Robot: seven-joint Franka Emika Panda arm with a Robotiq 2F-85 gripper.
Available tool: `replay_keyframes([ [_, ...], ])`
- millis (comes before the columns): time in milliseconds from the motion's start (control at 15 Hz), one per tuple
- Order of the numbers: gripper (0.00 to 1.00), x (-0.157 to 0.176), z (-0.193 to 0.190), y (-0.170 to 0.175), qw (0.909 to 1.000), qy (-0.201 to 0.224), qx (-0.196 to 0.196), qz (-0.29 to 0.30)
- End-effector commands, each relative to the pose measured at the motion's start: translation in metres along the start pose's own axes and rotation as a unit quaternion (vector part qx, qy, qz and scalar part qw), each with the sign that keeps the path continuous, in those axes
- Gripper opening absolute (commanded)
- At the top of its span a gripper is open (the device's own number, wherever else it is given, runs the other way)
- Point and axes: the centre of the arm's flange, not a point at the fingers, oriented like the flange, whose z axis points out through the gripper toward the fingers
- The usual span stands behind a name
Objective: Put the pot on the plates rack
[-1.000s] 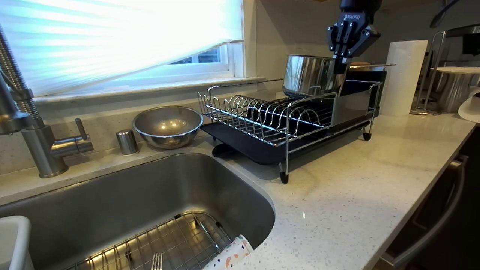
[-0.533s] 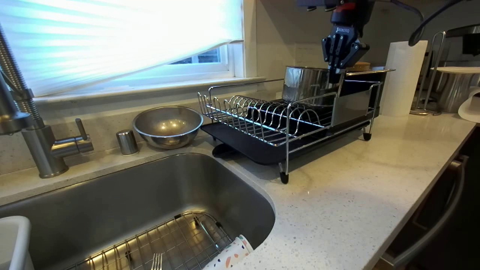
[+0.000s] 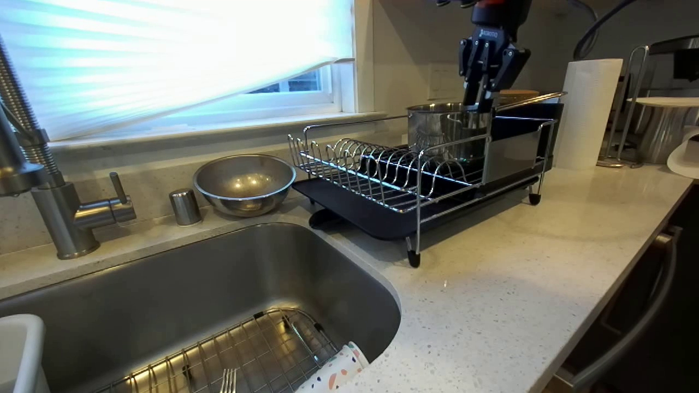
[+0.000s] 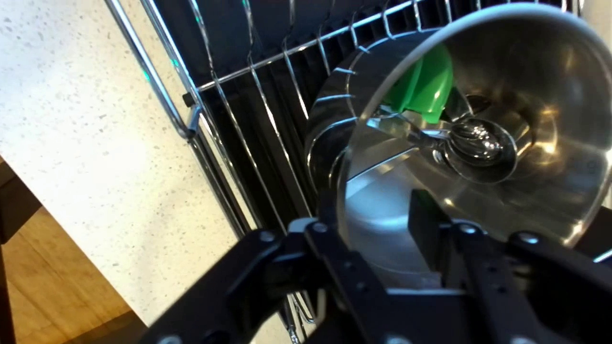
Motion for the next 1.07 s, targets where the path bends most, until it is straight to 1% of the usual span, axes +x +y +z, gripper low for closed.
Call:
replay_keyframes([
  [0, 0.77, -0.006, -0.014, -0.003, 0.9999, 0.001, 0.009, -0.007],
  [67, 0.84, -0.004, -0.023, -0.001, 0.9996, -0.011, 0.009, -0.025],
  [133, 0.93, 0.000, -0.035, 0.003, 0.9975, -0.025, 0.013, -0.065],
  [200, 0.99, 0.007, -0.049, 0.008, 0.9944, -0.021, 0.006, -0.103],
  [267, 1.00, 0.020, -0.063, 0.015, 0.9911, -0.018, -0.007, -0.131],
  [333, 1.00, 0.028, -0.076, 0.023, 0.9866, -0.023, -0.007, -0.161],
  [533, 1.00, 0.058, -0.115, 0.051, 0.9689, -0.014, -0.029, -0.245],
  [733, 0.99, 0.090, -0.148, 0.080, 0.9435, -0.002, -0.059, -0.326],
  [867, 1.00, 0.110, -0.166, 0.100, 0.9227, 0.001, -0.076, -0.378],
  [1000, 1.00, 0.128, -0.178, 0.118, 0.8991, 0.001, -0.084, -0.430],
])
